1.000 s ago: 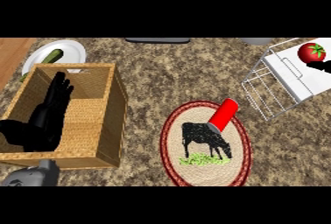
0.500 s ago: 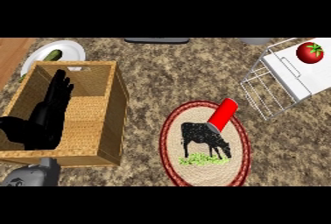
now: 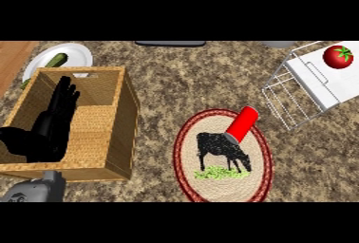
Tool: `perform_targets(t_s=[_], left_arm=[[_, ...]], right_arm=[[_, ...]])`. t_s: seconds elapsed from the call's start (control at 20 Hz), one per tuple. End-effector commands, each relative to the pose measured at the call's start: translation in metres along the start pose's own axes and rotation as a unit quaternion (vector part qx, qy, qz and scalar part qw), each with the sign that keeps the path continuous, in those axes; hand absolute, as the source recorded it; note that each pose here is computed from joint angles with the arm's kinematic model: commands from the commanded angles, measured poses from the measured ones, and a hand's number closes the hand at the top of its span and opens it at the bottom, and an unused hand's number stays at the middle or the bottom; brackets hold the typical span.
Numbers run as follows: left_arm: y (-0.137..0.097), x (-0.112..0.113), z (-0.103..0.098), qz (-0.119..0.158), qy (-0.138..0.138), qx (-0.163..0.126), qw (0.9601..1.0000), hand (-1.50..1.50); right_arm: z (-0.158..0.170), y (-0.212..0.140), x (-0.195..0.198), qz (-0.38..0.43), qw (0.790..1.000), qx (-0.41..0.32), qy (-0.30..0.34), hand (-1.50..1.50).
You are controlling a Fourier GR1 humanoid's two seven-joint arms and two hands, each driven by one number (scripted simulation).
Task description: Pick the tomato from the placemat and place it in the tiered shelf
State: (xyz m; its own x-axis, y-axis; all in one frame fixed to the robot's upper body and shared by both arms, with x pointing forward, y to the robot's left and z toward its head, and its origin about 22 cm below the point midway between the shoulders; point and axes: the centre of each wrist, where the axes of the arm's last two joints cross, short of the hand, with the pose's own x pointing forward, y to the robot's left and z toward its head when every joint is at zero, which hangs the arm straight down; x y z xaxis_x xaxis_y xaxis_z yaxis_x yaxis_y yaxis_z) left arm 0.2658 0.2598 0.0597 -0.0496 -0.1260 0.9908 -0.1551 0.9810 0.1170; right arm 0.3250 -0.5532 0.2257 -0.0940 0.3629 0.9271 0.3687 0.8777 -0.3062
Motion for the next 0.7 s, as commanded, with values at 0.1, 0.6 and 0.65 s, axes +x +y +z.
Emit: perform_targets(t_s=[0.1,0.6,0.65], left_arm=[[0.0,-0.001,0.004,0.002,-0.004,-0.001,1.0,0.0],[-0.003,-0.001,-0.006,0.001,-0.01,0.005,0.9999,0.0],[0.003,0.004,0.0,0.001,-0.009,-0.001,1.0,0.0]], right_arm=[[0.037,-0.055,-0.012,-0.001,1.0,-0.008,0.024,-1.5],[0.064,-0.091,-0.014,-0.018,0.999,0.027,0.001,-1.5],[0.066,-0.099,-0.004,-0.02,1.0,0.021,0.0,-1.5]])
